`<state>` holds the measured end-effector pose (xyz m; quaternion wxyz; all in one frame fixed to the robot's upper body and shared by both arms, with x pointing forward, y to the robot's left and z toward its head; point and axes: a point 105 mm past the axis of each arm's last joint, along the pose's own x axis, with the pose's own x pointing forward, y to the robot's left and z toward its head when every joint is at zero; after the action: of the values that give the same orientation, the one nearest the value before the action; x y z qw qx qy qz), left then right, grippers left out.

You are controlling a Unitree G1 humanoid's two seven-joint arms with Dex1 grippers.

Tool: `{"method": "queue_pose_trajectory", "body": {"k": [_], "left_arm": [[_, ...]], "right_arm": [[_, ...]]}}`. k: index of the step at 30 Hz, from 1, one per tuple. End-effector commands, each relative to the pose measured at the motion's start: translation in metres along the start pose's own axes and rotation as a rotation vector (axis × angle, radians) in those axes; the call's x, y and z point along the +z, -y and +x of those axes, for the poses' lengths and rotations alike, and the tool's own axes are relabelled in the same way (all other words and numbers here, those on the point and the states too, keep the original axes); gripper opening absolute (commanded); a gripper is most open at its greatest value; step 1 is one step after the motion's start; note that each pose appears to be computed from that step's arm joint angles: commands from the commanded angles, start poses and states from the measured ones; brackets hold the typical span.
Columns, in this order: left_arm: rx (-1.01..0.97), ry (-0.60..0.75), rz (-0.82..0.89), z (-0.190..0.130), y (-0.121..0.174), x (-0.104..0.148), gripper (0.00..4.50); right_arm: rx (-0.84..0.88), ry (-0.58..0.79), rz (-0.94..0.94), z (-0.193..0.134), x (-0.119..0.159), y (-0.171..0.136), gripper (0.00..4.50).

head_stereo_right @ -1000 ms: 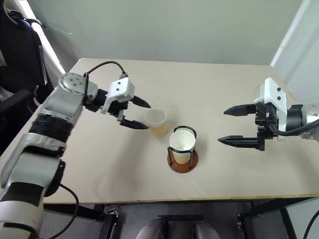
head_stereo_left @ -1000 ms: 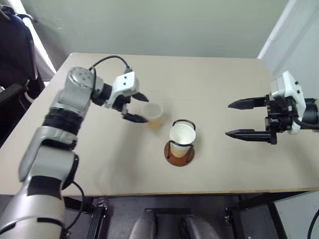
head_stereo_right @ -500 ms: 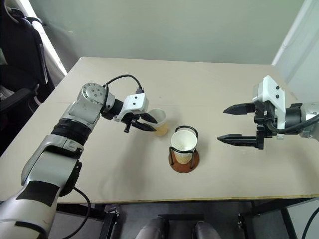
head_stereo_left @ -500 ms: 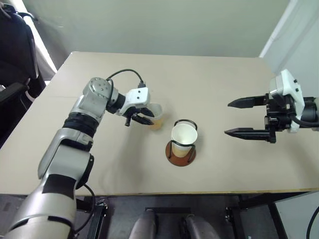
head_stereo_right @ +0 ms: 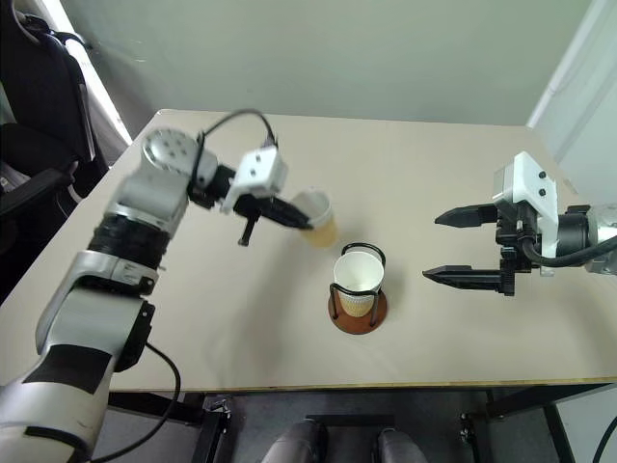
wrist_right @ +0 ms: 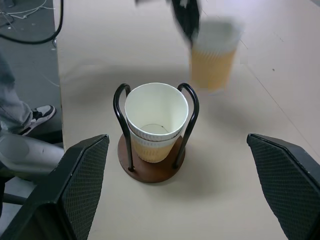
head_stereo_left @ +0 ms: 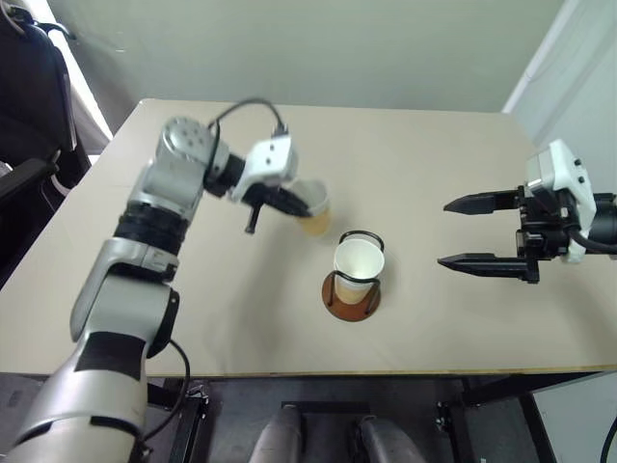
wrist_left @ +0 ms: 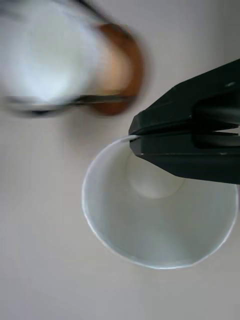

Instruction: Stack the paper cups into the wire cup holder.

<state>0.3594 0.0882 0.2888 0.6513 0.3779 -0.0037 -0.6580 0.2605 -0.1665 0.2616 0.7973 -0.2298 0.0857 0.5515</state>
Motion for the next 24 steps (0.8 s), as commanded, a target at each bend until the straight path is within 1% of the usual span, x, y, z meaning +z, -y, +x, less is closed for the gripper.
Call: {"method": "queue_pose_trajectory", "body": {"k": [1,3,4,6,8,10,12,16,21,24], "left_arm": [[-0.019,0.15,0.152,-0.016,-0.003,0.065,0.02],[-0.044,0.173,0.203,-0.015,0.001,0.079,0.02],[-0.082,0.206,0.223,-0.011,0.008,0.089,0.02],[-0.169,0.24,0.234,-0.004,0.024,0.097,0.02],[-0.251,0.206,0.229,0.0,0.042,0.09,0.02],[-0.29,0.172,0.221,0.002,0.05,0.082,0.02],[-0.302,0.157,0.218,0.004,0.051,0.078,0.02],[-0.33,0.099,0.217,0.01,0.055,0.063,0.02],[-0.367,0.1,0.209,0.016,0.063,0.059,0.02],[-0.368,0.063,0.222,0.019,0.063,0.051,0.02]], "right_arm": [[-0.041,0.004,-0.051,-0.009,0.009,0.004,4.5],[-0.046,0.003,-0.053,-0.009,0.009,0.005,4.5],[-0.05,0.002,-0.056,-0.009,0.009,0.006,4.5],[-0.052,0.003,-0.057,-0.009,0.009,0.006,4.5],[-0.055,0.001,-0.059,-0.01,0.009,0.005,4.5],[-0.06,-0.004,-0.059,-0.011,0.009,0.004,4.5],[-0.06,-0.007,-0.056,-0.011,0.008,0.003,4.5],[-0.06,-0.011,-0.054,-0.011,0.006,0.001,4.5],[-0.065,-0.015,-0.053,-0.012,0.006,0.0,4.5],[-0.067,-0.017,-0.054,-0.013,0.007,0.0,4.5]]}}
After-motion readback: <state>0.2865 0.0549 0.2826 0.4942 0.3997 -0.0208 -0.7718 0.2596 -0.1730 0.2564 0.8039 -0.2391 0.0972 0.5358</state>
